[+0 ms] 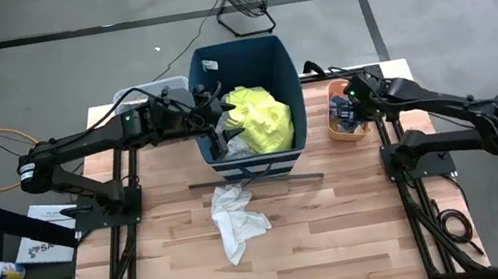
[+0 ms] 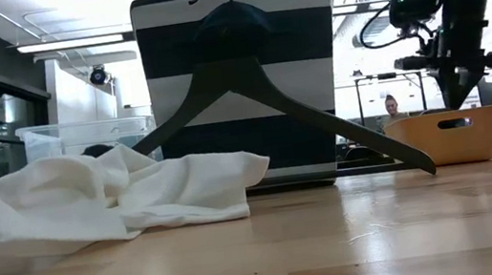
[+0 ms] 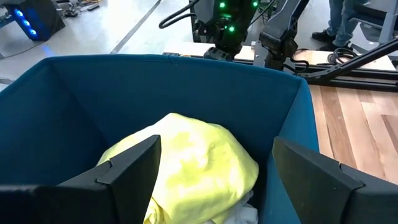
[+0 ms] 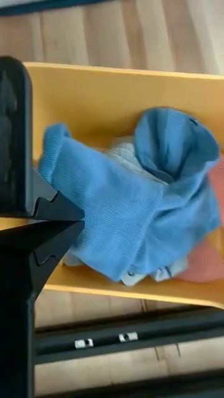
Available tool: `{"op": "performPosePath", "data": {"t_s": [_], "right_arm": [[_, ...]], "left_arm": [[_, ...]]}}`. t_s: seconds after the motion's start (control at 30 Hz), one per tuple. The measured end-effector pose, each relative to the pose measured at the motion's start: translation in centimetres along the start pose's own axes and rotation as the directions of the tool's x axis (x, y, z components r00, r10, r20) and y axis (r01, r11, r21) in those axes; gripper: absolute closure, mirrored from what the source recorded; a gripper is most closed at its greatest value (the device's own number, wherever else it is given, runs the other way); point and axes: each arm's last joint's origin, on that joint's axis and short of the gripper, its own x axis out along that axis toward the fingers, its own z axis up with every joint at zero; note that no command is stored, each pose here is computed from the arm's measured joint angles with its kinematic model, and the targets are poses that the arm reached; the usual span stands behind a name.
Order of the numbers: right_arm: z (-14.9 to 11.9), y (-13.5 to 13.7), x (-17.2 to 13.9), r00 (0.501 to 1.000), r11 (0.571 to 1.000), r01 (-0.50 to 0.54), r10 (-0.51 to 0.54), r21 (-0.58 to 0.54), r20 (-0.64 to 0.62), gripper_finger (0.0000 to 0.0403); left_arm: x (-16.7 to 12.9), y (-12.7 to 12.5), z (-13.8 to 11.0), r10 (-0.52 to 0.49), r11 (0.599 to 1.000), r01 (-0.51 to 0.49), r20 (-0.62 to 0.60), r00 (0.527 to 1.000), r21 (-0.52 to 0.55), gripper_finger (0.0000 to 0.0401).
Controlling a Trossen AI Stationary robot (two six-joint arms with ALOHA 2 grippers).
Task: Pick & Place Cloths
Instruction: Put the white boxer into the transparent container
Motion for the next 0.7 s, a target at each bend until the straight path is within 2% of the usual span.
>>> {"op": "performPosePath", "data": {"t_s": [0.2,0.7], "right_arm": [[0.0,0.6,1.1,0.996,0.997,0.075,-0.076,0.010,0.038,0.0400],[0.4,3.0,6.4,0.986,0.985,0.167,-0.167,-0.031,-0.009,0.0399]], "left_arm": [[0.0,0.0,0.0,0.000,1.000,0.000,0.000,1.000,0.000,0.0096],[0.0,0.0,0.0,0.000,1.000,0.000,0.000,1.000,-0.004,0.0096]]}}
